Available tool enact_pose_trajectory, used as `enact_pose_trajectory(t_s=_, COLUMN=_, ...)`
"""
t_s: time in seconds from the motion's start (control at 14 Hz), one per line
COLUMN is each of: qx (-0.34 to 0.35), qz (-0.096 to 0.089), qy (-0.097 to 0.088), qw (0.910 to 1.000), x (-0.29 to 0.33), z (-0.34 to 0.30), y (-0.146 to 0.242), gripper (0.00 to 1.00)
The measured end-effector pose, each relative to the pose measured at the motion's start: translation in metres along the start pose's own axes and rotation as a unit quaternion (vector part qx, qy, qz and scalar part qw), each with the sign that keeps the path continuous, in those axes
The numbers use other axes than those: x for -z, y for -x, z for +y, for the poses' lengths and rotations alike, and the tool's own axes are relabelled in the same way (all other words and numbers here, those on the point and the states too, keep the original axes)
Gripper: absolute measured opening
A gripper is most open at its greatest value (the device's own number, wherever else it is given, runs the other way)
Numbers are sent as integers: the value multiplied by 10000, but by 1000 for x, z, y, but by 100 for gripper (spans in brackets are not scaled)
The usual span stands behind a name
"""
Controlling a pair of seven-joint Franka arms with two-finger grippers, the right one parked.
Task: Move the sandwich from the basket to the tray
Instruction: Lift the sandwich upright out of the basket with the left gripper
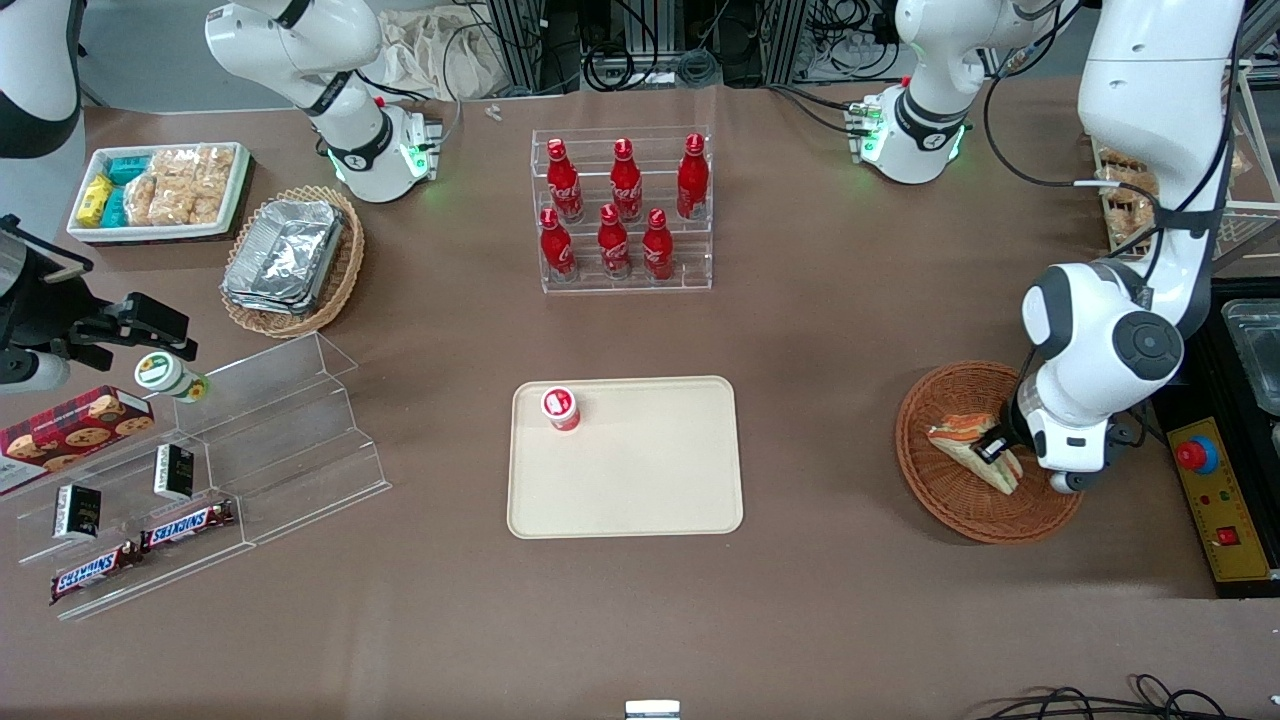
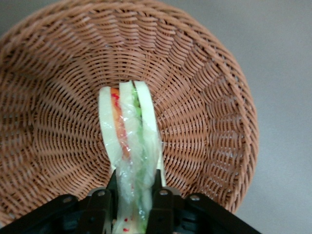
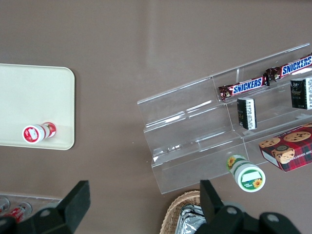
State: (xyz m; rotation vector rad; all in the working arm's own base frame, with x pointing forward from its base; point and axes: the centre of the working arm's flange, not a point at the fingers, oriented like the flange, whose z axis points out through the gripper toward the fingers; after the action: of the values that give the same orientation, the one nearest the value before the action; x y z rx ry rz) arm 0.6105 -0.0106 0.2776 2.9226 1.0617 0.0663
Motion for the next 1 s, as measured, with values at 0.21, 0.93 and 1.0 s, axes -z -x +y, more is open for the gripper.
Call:
enact_pose_trajectory(t_s=0.21, qx=40, qz=-366, qy=-295, qw=9989, x=65, z=9, y=-4, gripper=26)
enact_pose_trajectory(t_s=0.93, qx=-1740, qz=-926, qy=-483, qw=9792, x=257, z=73, y=54, gripper=15)
enact_pose_trajectory(t_s=1.0, qx=-2003, qz=-974, qy=-469, qw=9738, x=254, z=87, y=71, gripper=15)
